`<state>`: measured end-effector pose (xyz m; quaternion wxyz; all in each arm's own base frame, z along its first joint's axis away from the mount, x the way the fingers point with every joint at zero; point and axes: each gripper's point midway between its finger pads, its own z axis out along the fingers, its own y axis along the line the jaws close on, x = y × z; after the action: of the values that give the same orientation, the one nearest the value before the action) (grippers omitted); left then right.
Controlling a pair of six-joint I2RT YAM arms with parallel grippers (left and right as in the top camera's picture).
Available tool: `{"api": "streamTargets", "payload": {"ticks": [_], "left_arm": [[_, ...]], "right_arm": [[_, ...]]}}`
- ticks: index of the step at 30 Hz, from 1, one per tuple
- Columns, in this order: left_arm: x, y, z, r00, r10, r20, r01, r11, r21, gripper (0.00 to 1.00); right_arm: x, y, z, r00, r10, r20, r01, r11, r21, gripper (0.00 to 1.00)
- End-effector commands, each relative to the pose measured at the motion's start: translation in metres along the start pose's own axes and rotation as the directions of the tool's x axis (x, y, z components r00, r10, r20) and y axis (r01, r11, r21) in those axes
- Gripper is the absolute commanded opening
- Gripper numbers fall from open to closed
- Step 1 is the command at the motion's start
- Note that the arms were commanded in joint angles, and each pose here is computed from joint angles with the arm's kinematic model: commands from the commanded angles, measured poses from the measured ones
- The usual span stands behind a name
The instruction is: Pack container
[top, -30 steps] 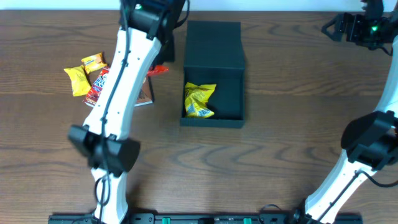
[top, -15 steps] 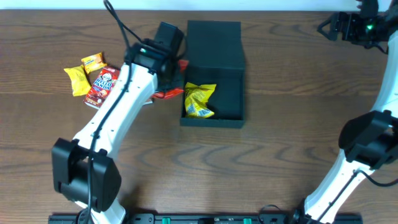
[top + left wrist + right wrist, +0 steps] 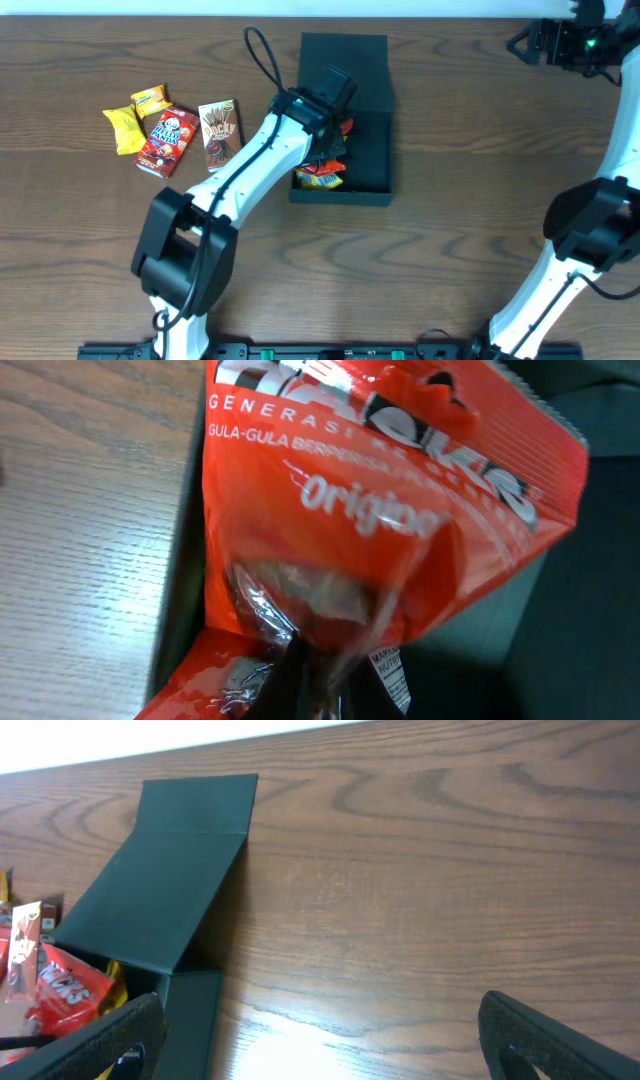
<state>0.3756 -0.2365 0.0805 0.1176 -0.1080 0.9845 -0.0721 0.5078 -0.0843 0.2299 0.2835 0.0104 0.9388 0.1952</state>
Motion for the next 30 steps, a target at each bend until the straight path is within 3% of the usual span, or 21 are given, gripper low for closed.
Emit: {"api": "streamTargets", "payload": {"ticks": [1,9,11,13,18,24,26,30], "left_arm": [[0.012,0.011,0.031,0.997,-0.034,-0.064,0.03,0.997,-0.065,0.06],[0.024,0.011,0.045,0.991,-0.036,-0.125,0.028,0.998,-0.064,0.07],[0.024,0.012,0.044,0.991,-0.038,-0.128,0.029,0.997,-0.067,0.22],[0.024,0.012,0.044,0.991,-0.039,-0.128,0.031,0.997,-0.067,0.28],[0.02,0.015,0.044,0.991,-0.05,-0.125,0.042,0.997,-0.068,0.31],[0.008,0.018,0.037,0.992,-0.067,-0.105,0.062,0.997,-0.054,0.42],[0.0,0.015,0.028,0.995,-0.045,-0.086,0.043,0.999,-0.03,0.47],[-0.02,0.0,0.001,1.0,0.016,-0.016,-0.015,0.999,0.029,0.48]], "right_arm": [[0.001,0.002,0.003,1.0,0.009,-0.006,-0.009,1.0,-0.004,0.99],[0.001,0.002,0.003,1.0,0.009,-0.006,-0.009,1.0,-0.004,0.99],[0.001,0.002,0.003,1.0,0.009,-0.006,-0.009,1.0,-0.004,0.99],[0.001,0.002,0.003,1.0,0.009,-0.007,-0.009,1.0,-0.004,0.99],[0.001,0.002,0.003,1.0,0.009,-0.007,-0.009,1.0,-0.004,0.99],[0.001,0.002,0.003,1.0,0.009,-0.007,-0.009,1.0,-0.004,0.99],[0.001,0.002,0.003,1.0,0.009,-0.007,-0.009,1.0,-0.004,0.99],[0.001,0.002,0.003,1.0,0.009,-0.007,-0.009,1.0,-0.004,0.99]]}}
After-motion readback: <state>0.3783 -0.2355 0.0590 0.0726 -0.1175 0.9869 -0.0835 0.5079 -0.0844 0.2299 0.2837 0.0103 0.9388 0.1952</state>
